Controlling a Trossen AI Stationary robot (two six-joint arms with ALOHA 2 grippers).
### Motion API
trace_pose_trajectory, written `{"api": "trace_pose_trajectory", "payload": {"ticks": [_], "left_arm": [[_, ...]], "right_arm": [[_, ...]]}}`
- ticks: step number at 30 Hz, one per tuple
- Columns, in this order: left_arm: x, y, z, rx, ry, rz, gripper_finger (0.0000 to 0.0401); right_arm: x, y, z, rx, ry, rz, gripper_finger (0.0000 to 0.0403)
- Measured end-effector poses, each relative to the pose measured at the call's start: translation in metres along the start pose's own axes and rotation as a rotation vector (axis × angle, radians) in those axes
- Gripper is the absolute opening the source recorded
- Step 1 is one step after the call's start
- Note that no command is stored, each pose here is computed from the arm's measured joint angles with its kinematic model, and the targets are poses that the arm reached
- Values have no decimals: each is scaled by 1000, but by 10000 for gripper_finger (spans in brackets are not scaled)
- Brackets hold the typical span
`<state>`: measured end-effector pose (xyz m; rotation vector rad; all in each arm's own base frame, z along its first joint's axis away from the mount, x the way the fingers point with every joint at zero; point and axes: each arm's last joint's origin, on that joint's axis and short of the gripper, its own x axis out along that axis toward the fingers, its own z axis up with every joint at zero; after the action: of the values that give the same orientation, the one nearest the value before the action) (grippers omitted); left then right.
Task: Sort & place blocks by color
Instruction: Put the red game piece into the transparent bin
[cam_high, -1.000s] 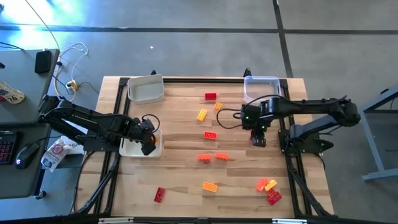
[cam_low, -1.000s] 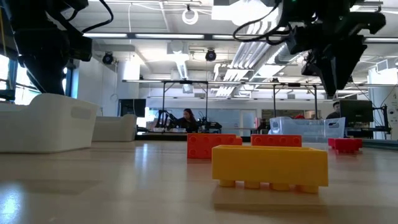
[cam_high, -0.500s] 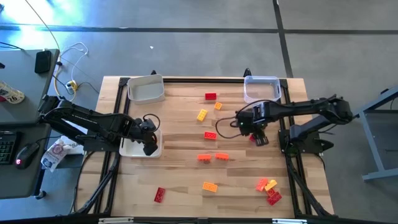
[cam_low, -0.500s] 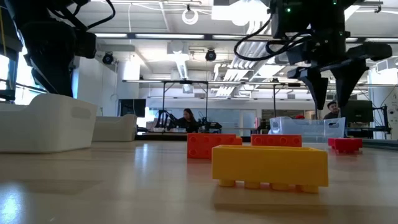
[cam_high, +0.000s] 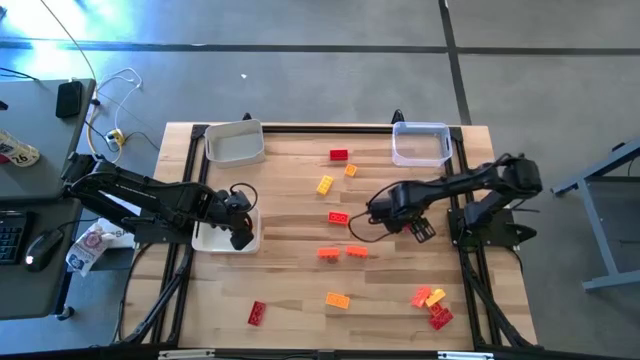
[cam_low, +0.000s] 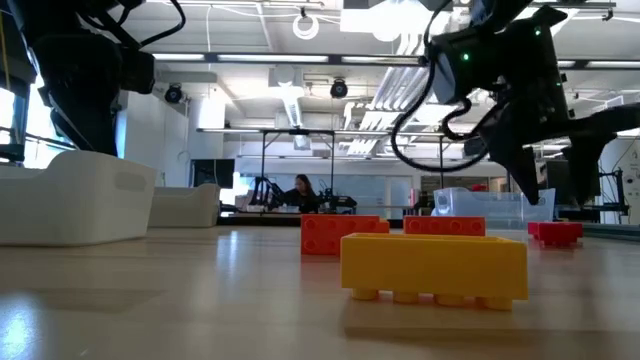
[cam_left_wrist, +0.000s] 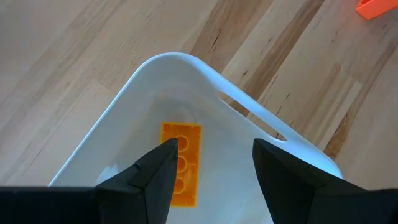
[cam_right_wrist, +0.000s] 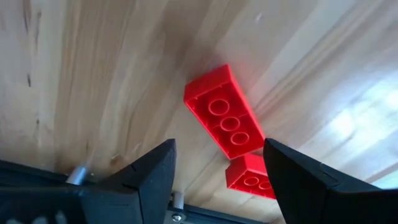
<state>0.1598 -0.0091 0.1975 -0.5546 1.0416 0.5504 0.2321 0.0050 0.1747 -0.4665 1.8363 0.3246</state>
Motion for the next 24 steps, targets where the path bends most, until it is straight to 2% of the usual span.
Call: {"api": "trace_pose_trajectory", "payload": {"ticks": [8, 13, 20, 24], "left_arm": [[0, 0, 0, 0, 0, 0, 195], [0, 0, 0, 0, 0, 0, 195], [0, 0, 0, 0, 1, 0, 195], [0, 0, 0, 1, 1, 0, 195]], "right_arm": [[17, 3, 15, -52, 119, -57, 229], [25, 2, 21, -58, 135, -55, 229], [34, 1, 27, -50, 152, -46, 229], [37, 1, 29, 1, 166, -44, 222]]}}
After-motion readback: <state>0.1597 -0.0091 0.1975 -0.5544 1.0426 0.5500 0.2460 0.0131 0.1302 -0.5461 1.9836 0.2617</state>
